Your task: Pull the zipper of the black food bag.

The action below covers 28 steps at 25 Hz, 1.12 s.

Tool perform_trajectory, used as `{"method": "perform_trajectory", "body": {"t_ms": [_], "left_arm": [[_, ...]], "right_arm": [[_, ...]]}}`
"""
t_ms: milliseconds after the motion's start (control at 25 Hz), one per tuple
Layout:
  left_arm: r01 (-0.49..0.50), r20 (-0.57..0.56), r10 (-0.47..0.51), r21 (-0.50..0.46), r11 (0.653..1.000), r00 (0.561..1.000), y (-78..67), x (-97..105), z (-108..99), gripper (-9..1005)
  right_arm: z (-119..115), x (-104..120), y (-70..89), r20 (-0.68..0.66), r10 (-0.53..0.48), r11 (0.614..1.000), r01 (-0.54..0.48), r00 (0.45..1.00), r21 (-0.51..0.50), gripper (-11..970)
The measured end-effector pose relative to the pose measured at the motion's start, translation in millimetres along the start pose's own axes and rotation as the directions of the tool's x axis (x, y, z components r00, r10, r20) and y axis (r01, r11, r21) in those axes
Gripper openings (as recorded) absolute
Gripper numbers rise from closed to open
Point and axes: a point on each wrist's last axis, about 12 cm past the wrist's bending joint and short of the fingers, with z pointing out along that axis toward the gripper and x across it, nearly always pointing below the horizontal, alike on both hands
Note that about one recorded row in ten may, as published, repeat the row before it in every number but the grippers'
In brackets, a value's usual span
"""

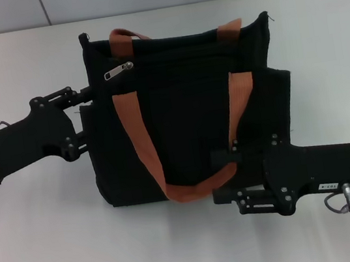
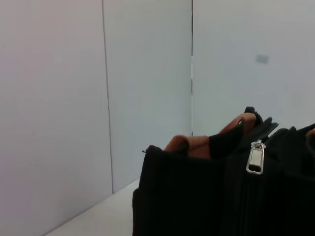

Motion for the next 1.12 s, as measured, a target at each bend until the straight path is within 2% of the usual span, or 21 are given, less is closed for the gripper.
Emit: {"method": "perform_trajectory", "body": {"t_ms": [400,600,800,1120], "left_arm": [[-0.027,-0.012,0.026,-0.019,0.999,1.0,6.9,-6,-10,709],[-0.031,-0.01,0.031,-0.013,0.999,0.999,7.0,-8,-10,708],[-0.064,-0.013,0.065,0.057,0.996,0.998,5.0,-15,10,706],[-0.077,-0.026,0.078,0.044,0.996,0.997,9.4,-18,24,704]], "right_arm": [[-1,2,-1.1,-0.016,0.005,1.0,-0.005,1.0,0.015,605],[-2,2,-1.4,-0.011,0.005,1.0,-0.005,1.0,0.019,605],[-1,1,-2.0,-0.011,0.002,1.0,-0.002,1.0,0.016,605],[0,1,-3.1,-0.011,0.0,1.0,0.0,1.0,0.02,605]]}}
